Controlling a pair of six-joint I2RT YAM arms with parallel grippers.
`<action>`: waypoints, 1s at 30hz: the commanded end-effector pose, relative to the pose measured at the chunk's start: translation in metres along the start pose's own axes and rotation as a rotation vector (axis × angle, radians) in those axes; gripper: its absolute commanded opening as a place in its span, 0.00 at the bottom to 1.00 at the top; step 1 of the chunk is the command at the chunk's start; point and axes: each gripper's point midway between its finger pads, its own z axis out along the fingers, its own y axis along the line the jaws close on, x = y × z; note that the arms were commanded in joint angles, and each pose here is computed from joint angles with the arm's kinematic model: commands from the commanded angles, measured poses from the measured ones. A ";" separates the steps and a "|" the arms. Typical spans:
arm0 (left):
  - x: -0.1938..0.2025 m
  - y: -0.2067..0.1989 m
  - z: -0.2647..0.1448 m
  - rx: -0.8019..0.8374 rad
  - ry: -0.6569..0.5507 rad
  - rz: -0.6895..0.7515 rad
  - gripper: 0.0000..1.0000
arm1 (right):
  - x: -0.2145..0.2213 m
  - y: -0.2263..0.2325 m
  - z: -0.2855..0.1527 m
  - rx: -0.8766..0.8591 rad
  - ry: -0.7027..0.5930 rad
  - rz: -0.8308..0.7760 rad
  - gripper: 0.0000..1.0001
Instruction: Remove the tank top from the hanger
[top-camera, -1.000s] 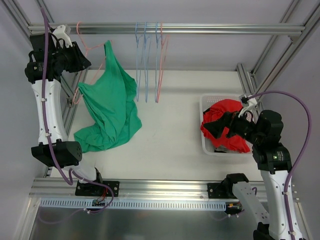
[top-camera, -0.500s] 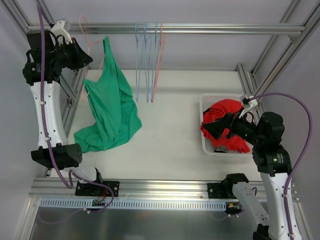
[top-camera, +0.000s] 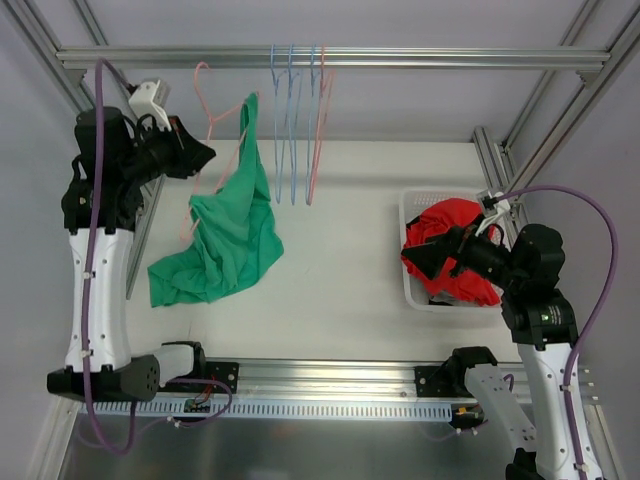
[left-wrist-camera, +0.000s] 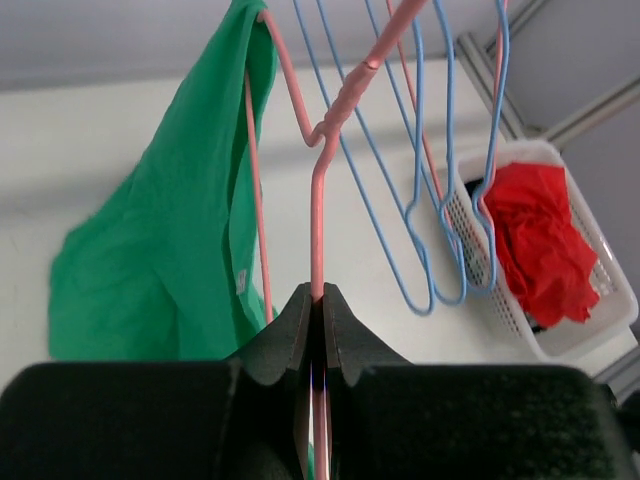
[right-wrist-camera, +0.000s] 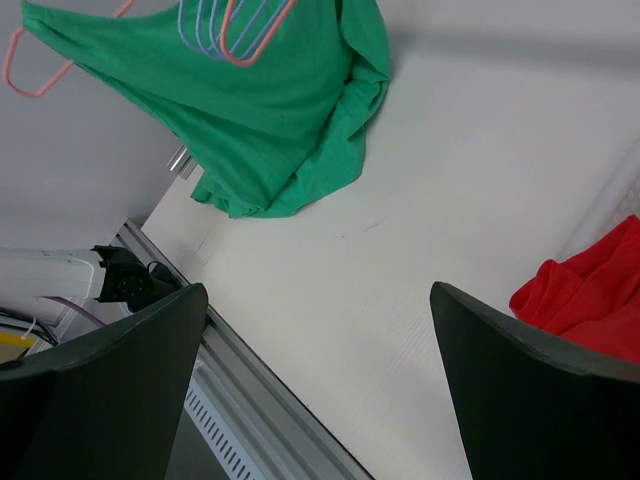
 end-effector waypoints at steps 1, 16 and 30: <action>0.014 -0.022 -0.029 0.022 -0.075 0.038 0.00 | -0.004 0.011 0.001 -0.070 -0.019 -0.025 1.00; 0.185 -0.065 -0.085 0.288 0.062 -0.113 0.00 | 0.042 0.009 0.039 -0.284 0.041 -0.015 0.99; 0.275 -0.108 -0.123 0.652 0.268 -0.294 0.00 | 0.077 0.032 0.145 -0.255 0.063 -0.170 0.92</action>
